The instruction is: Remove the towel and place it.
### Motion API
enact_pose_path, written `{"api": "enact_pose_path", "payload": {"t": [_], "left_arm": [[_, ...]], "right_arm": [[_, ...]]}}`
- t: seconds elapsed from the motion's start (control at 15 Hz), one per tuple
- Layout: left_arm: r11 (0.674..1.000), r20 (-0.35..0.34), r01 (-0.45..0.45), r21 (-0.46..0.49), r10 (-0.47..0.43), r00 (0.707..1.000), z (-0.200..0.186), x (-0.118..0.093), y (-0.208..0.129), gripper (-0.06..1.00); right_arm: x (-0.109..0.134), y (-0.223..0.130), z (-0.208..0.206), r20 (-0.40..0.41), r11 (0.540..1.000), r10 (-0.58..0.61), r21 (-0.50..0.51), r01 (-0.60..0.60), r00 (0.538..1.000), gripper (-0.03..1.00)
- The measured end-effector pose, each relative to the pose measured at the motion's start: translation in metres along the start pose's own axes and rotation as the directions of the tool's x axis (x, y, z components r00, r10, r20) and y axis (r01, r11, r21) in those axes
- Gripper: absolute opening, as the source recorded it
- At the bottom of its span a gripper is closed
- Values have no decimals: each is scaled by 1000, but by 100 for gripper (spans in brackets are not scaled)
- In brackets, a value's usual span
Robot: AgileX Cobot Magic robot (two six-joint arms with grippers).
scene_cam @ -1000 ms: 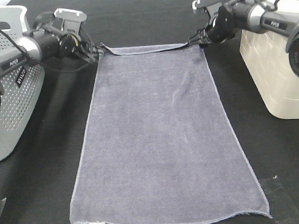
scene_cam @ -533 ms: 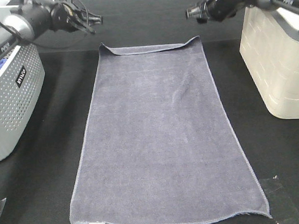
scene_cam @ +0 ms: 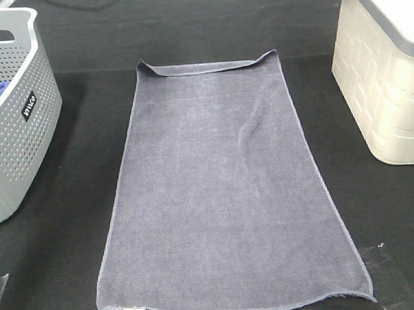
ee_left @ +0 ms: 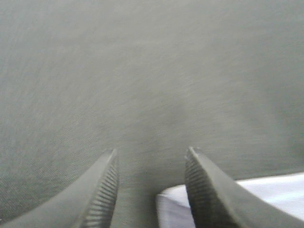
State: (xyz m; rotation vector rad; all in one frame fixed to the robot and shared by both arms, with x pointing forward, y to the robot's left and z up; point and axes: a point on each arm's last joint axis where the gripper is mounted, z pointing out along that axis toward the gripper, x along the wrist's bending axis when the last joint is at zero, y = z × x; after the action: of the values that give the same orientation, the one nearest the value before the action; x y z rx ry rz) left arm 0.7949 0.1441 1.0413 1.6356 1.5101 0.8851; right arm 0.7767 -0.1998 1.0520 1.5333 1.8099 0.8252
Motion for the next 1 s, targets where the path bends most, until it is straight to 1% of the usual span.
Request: {"api": "enact_pose_path", "payload": {"t": [0.07, 0.13, 0.27, 0.33, 0.4, 0.53, 0.67, 0.8, 0.87, 1.0], "left_arm": [[1000, -19, -11, 28, 11, 1000, -15, -2, 8, 44], [996, -53, -5, 88, 9, 999, -38, 1, 19, 44], [983, -102, 18, 185, 1, 995, -70, 8, 30, 44], [975, -120, 30, 219, -4, 993, -85, 11, 34, 44], [974, -126, 38, 223, -10, 992, -96, 13, 40, 44], [982, -110, 53, 183, -33, 993, -122, 16, 57, 44], [988, -71, 42, 150, -32, 997, -145, 16, 70, 44], [992, -12, 21, 123, -20, 1000, -169, 15, 82, 44], [993, 0, 18, 117, -18, 1000, -179, 16, 86, 44], [991, -1, 4, 136, -4, 1000, -196, 20, 86, 44]], "right_arm": [[-1, 6, -15, 0, 1000, 9, 23, -9, 1000, 58], [-3, 13, -38, -8, 998, 26, 60, -26, 1000, 58], [-4, 20, -73, -18, 991, 49, 129, -46, 999, 58], [-5, 22, -91, -21, 983, 57, 174, -52, 998, 58], [-6, 22, -106, -21, 974, 61, 218, -55, 998, 58], [-8, 20, -127, -18, 951, 65, 303, -56, 998, 58], [-9, 22, -140, -17, 951, 66, 305, -57, 998, 58], [-11, 25, -158, -18, 955, 67, 292, -59, 998, 58], [-11, 23, -168, -19, 954, 67, 293, -59, 998, 58], [-13, 17, -192, -17, 951, 66, 304, -58, 998, 58]]}}
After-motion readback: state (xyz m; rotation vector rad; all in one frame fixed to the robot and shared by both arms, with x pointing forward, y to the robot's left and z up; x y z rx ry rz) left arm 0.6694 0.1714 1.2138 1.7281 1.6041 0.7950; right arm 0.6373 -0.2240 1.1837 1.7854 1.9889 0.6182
